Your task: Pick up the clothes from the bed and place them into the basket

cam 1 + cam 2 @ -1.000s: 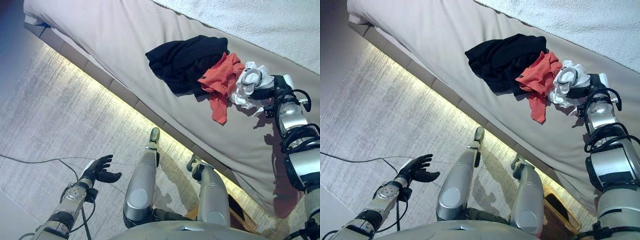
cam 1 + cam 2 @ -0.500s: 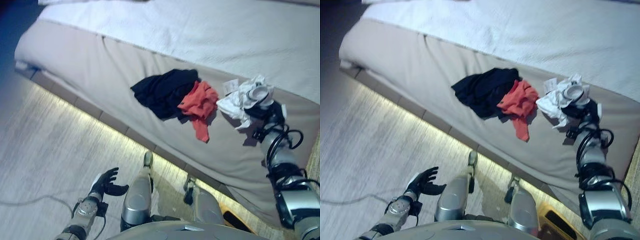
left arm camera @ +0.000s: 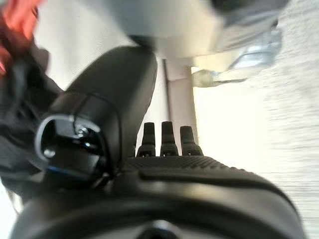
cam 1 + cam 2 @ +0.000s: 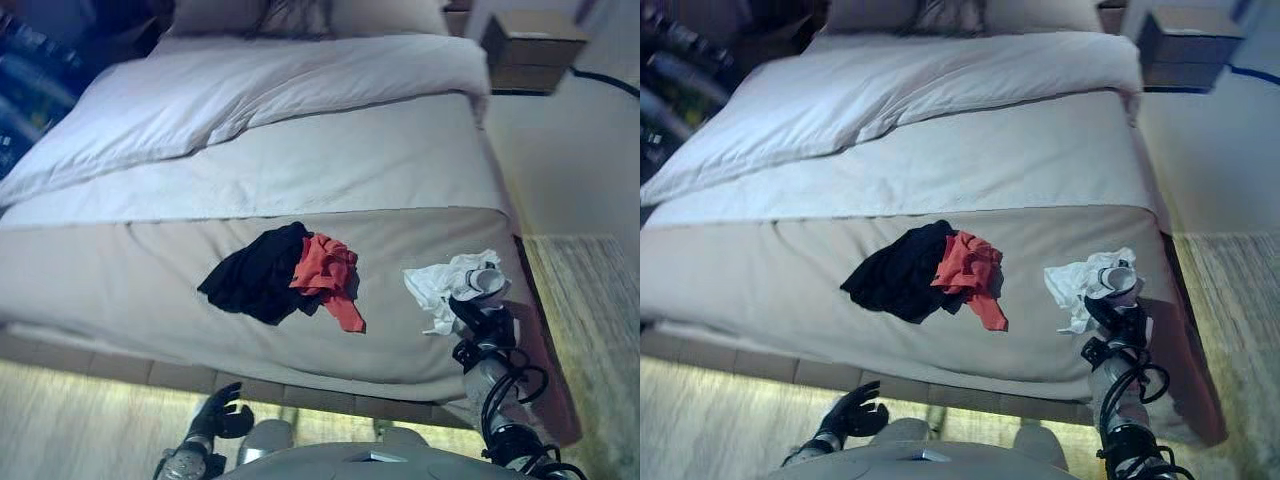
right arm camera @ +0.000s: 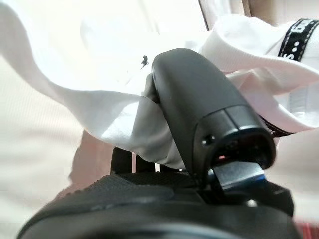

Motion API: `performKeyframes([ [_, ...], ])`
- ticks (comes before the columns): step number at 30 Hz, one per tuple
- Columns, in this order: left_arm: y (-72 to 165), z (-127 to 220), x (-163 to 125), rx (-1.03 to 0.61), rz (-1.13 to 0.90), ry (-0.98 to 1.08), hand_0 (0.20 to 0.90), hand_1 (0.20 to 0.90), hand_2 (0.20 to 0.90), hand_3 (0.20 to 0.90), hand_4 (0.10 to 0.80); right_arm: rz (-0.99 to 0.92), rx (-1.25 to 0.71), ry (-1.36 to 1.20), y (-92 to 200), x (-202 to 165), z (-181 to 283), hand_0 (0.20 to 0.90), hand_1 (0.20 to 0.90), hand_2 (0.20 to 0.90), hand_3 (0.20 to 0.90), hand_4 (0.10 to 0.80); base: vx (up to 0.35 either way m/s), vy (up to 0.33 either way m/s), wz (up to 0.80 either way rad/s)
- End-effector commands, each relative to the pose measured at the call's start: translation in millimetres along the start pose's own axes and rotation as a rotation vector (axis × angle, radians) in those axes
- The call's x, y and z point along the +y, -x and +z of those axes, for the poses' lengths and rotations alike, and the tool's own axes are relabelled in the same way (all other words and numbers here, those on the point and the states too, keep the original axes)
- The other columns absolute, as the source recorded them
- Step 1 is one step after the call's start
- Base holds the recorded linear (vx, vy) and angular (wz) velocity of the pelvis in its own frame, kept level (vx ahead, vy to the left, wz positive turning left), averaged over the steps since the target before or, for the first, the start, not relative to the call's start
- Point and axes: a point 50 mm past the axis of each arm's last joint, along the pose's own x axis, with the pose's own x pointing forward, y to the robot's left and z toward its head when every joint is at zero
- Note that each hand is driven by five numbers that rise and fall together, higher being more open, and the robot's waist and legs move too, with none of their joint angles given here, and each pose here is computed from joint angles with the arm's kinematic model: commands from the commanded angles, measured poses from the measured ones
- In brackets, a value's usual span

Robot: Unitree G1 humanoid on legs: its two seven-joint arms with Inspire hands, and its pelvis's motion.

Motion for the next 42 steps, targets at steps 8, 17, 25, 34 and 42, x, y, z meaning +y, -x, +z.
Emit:
performKeyframes([
  [8, -5.8, 17.8, 32.6, -0.04, 0.12, 0.052, 0.9, 0.9, 0.9, 0.9, 0.8, -0.295, 0.039, -0.078, -7.8, -45.9, -14.3, 0.3, 0.3, 0.3, 0.2, 0.1, -0.17, 0.123, -1.03],
  [17, -10.5, 20.1, 25.1, -0.034, 0.094, 0.064, 0.9, 0.9, 0.9, 0.9, 0.8, -0.513, 0.332, -0.053, 9.8, -91.3, -67.6, 0.3, 0.3, 0.3, 0.2, 0.1, -0.068, -0.118, -0.43],
  [25, -12.3, 31.8, 22.0, -0.104, 0.054, 0.024, 0.9, 0.9, 0.9, 0.9, 0.8, -0.717, 0.482, -0.09, 34.2, -132.3, -91.6, 0.3, 0.3, 0.3, 0.2, 0.1, -0.016, -0.106, -0.03],
  [34, -9.0, 21.7, 31.0, -0.066, 0.069, -0.027, 0.9, 0.9, 0.9, 0.9, 0.8, -0.79, 0.434, -0.21, 37.1, -159.0, -84.9, 0.3, 0.3, 0.3, 0.2, 0.1, -0.009, -0.064, 0.01],
  [42, -8.5, 26.4, 33.6, -0.091, 0.048, -0.043, 0.9, 0.9, 0.9, 0.9, 0.8, -0.854, 0.112, -0.168, 18.5, -167.9, -39.8, 0.3, 0.3, 0.3, 0.2, 0.1, -0.03, -0.033, 0.0],
])
